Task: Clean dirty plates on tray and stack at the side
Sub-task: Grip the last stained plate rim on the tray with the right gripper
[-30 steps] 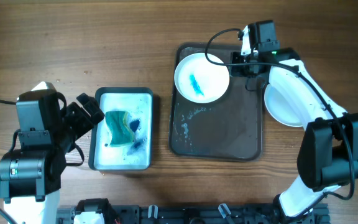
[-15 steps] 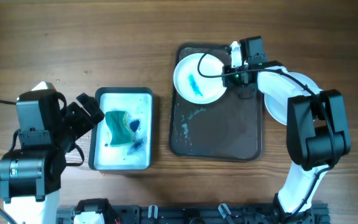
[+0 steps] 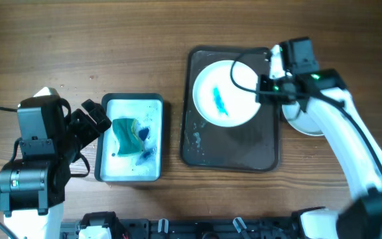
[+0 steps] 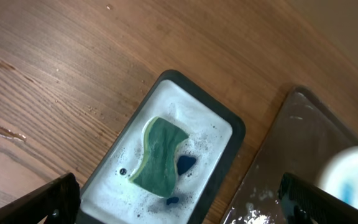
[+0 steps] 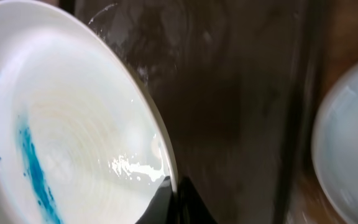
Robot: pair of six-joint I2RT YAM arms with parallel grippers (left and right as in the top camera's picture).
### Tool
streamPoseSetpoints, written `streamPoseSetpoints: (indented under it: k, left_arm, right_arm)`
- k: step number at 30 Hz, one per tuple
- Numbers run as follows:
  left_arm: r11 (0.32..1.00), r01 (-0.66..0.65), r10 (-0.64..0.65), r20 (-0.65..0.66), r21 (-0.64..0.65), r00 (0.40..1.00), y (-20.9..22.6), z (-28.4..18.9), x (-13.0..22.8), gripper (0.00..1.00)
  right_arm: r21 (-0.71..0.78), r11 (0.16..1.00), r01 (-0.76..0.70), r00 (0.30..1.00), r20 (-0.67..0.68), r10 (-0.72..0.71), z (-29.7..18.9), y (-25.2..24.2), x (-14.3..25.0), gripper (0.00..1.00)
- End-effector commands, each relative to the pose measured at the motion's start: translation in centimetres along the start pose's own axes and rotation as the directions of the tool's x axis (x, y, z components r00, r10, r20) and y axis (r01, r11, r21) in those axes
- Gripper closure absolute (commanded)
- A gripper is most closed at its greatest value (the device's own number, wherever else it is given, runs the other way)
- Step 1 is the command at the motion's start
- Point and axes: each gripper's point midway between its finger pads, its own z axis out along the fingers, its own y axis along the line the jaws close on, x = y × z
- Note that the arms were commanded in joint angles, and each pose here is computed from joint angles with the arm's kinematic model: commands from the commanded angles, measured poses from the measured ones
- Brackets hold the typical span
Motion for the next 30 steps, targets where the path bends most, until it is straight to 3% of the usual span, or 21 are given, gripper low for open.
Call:
streamPoseSetpoints:
  k: [1,3,7,13,14,16,19,22,25,30]
  left_arm:
    - [1.000,0.016,-0.016,0.013,0.011,1.000,-0.2,-0.4,-0.5,0.00]
    - [0.999,0.017,-0.014,-0.065,0.038,0.998,-0.5,-0.4,1.2,0.00]
    - [0.998,0.018,-0.012,-0.090,0.067,0.996,-1.1,-0.4,1.5,0.00]
    - [1.000,0.005,-0.003,-0.170,0.014,0.985,-0.4,0.9,2.6,0.01]
    - [1.000,-0.025,0.026,-0.195,0.007,0.980,-0.3,1.4,3.0,0.02]
    - [0.996,-0.088,0.083,-0.262,-0.006,0.962,-0.2,2.6,4.2,0.09]
    - [0.990,-0.132,0.106,-0.367,-0.048,0.924,0.1,5.0,6.3,0.16]
    - [0.976,-0.179,0.106,-0.447,-0.124,0.888,1.0,8.2,7.9,0.20]
    - [0.969,-0.194,0.094,-0.494,-0.155,0.864,1.6,10.9,9.0,0.44]
    - [0.951,-0.186,0.008,-0.584,-0.246,0.812,3.3,14.8,11.9,0.61]
  right_arm:
    - [0.080,0.993,-0.090,0.996,-0.021,0.092,-2.0,-1.6,2.9,0.96]
    - [0.090,0.984,-0.153,0.986,-0.056,0.158,-1.0,-2.2,5.2,0.96]
    - [0.110,0.931,-0.347,0.931,-0.082,0.356,3.3,-3.7,9.2,0.96]
    - [-0.011,0.937,-0.348,0.936,-0.055,0.347,7.0,-3.3,10.5,0.95]
    - [-0.016,0.950,-0.311,0.949,-0.050,0.310,6.9,-3.2,10.3,0.91]
    - [-0.026,0.975,-0.219,0.975,-0.038,0.218,6.4,-2.9,9.7,0.73]
    - [-0.029,0.992,-0.122,0.992,-0.035,0.121,4.7,-2.3,8.6,0.60]
    - [-0.038,0.998,-0.051,0.999,-0.017,0.051,2.1,-1.4,7.0,0.59]
    - [-0.067,0.998,-0.006,1.000,0.015,0.007,0.3,-0.5,6.1,0.59]
    - [-0.083,0.997,0.000,0.999,0.048,0.004,-0.7,-0.1,5.8,0.59]
